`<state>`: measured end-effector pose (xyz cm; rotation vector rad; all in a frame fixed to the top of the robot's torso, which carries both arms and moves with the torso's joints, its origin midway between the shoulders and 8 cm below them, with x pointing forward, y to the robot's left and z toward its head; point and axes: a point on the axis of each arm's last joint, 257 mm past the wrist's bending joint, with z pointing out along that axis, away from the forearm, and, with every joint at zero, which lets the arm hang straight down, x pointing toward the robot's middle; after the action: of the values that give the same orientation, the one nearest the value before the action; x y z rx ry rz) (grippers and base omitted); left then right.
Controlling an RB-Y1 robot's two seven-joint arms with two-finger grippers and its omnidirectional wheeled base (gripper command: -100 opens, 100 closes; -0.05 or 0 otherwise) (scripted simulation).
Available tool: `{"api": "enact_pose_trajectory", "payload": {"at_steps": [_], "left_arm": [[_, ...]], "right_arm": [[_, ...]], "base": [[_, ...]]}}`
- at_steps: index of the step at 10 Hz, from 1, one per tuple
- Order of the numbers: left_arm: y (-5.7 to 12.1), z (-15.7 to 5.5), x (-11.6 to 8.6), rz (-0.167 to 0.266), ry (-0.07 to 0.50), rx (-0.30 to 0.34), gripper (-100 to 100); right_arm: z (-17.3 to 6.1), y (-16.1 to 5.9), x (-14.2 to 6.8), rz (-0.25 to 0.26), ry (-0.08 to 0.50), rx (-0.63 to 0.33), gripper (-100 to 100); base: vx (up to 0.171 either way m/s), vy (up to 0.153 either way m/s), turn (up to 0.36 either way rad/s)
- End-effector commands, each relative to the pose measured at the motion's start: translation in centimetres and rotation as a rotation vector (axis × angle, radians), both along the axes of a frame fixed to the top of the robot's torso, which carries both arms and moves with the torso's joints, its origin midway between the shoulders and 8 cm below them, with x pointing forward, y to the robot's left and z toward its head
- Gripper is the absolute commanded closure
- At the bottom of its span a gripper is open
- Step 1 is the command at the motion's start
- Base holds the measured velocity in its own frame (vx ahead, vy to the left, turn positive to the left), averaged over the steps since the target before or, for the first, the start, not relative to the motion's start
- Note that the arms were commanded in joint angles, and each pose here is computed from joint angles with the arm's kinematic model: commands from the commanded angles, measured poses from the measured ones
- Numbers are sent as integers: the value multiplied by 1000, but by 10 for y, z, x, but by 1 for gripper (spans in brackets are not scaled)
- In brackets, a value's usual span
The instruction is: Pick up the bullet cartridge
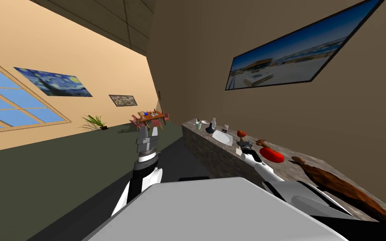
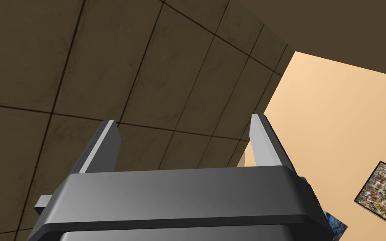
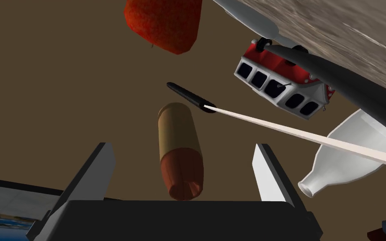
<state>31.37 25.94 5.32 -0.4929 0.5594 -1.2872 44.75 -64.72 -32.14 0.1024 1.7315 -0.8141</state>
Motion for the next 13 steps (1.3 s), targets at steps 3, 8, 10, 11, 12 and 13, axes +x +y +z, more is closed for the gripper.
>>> {"api": "enact_pose_trajectory", "payload": {"at_steps": [3, 8, 10, 11, 12, 13], "left_arm": [[0, 0, 0, 0, 0, 0, 0], [0, 0, 0, 0, 0, 0, 0], [0, 0, 0, 0, 0, 0, 0], [0, 0, 0, 0, 0, 0, 0], [0, 0, 0, 0, 0, 0, 0], [0, 0, 0, 0, 0, 0, 0]], "right_arm": [[0, -24, -16, -67, 22, -7, -100], [-1, -27, -18, -86, 8, 17, 100], [0, -27, -18, -86, 7, 16, 100], [0, -27, -18, -86, 7, 16, 100], [0, -27, -18, -86, 7, 16, 0], [-2, -10, -7, -51, -16, 29, 100]], "base": [[-100, 7, 301], [-4, 0, -14], [0, 0, 0], [0, 0, 0], [0, 0, 0], [127, -34, -323]]}}
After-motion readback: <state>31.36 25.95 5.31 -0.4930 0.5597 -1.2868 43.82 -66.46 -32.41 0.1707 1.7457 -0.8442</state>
